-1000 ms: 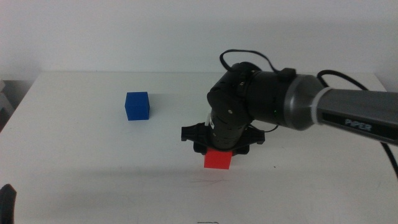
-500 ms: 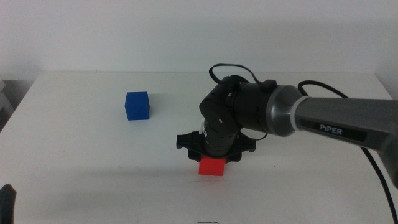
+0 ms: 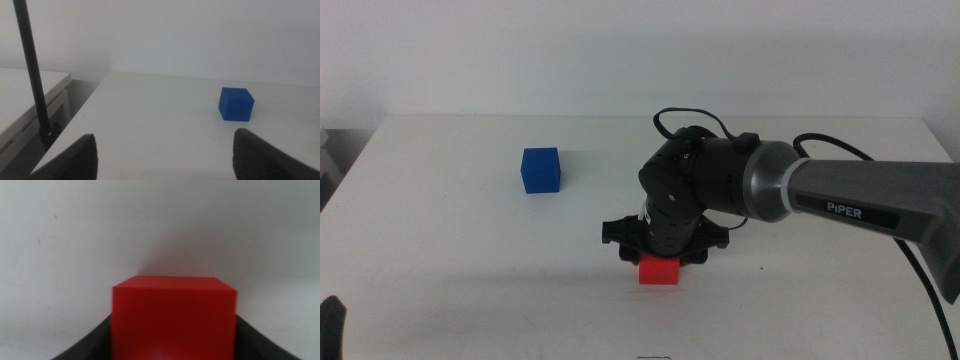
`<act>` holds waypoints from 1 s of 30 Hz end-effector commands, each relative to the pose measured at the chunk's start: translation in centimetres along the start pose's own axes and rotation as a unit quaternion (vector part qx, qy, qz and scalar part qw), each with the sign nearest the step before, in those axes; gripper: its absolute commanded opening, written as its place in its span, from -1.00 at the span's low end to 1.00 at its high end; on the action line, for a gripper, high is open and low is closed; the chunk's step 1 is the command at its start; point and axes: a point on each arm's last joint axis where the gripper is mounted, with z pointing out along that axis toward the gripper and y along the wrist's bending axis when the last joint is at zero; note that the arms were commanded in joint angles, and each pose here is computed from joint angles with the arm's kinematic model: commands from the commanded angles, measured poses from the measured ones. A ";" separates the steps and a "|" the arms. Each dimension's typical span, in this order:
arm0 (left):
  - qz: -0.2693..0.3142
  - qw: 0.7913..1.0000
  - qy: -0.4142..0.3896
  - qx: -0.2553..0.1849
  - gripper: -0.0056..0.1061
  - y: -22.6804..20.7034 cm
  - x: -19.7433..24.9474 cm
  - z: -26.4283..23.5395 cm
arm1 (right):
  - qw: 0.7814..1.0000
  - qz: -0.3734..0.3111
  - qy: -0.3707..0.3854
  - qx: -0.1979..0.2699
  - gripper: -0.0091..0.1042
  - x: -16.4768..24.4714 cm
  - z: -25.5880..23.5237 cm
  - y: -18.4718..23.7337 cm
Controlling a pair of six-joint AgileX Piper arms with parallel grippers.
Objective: Stack red cubes first, then green, then blue cubes in a specific spot.
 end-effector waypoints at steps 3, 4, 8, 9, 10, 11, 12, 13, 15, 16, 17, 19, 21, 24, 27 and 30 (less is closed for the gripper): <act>-0.008 0.998 -0.055 0.005 0.73 -0.1 -1.0 -0.2 | 0.999 0.000 -0.034 -0.031 0.29 -1.1 -2.6 0.5; -0.008 0.998 -0.055 0.005 0.73 -0.1 -1.0 -0.2 | 0.999 0.000 -0.034 -0.031 0.35 -1.1 -2.6 0.5; -0.008 0.998 -0.055 0.005 0.73 -0.1 -1.0 -0.2 | 0.999 -0.003 -0.038 -0.030 0.50 -1.2 -2.6 0.5; -0.008 0.998 -0.055 0.005 0.73 -0.1 -1.0 -0.2 | 0.999 0.003 -0.031 -0.032 0.52 -1.1 -2.7 0.5; -0.008 0.998 -0.055 0.005 0.73 -0.1 -1.0 -0.2 | 0.999 0.004 -0.031 -0.032 0.52 -1.1 -2.8 0.5; -0.008 0.998 -0.055 0.005 0.73 -0.1 -1.0 -0.2 | 0.999 -0.003 -0.040 -0.034 0.52 -1.1 -3.7 0.7; -0.008 0.998 -0.055 0.005 0.73 -0.1 -1.0 -0.2 | 0.999 -0.004 -0.041 -0.034 0.52 -1.2 -4.0 0.7; -0.008 0.998 -0.055 0.005 0.73 -0.1 -1.0 -0.2 | 0.999 -0.004 -0.041 -0.033 0.52 -1.2 -4.1 0.7; -0.008 0.998 -0.055 0.005 0.73 -0.1 -1.0 -0.2 | 0.999 -0.003 -0.039 -0.026 0.52 -1.2 -4.5 0.4; -0.008 0.998 -0.055 0.005 0.73 -0.1 -1.0 -0.2 | 0.999 -0.005 -0.039 -0.022 0.52 -1.2 -4.6 0.4; -0.008 0.998 -0.055 0.005 0.73 -0.1 -1.0 -0.2 | 0.999 -0.004 -0.039 -0.020 0.52 -1.2 -4.8 0.3; -0.008 0.998 -0.055 0.005 0.73 -0.1 -1.0 -0.2 | 0.999 0.000 -0.039 -0.017 0.52 -1.2 -5.1 0.2; -0.008 0.998 -0.055 0.005 0.73 -0.1 -1.0 -0.2 | 0.999 0.000 -0.039 -0.014 0.52 -1.3 -5.8 0.2; -0.008 0.998 -0.055 0.005 0.73 -0.1 -1.0 -0.2 | 0.999 -0.005 -0.042 -0.013 0.52 -1.5 -7.5 0.3; -0.008 0.998 -0.055 0.005 0.73 -0.1 -1.0 -0.2 | 0.998 -0.003 -0.056 -0.020 0.52 -1.9 -10.4 0.2; -0.008 0.998 -0.055 0.005 0.73 -0.1 -1.0 -0.2 | 0.996 0.000 -0.082 -0.037 0.52 -2.5 -13.9 -0.2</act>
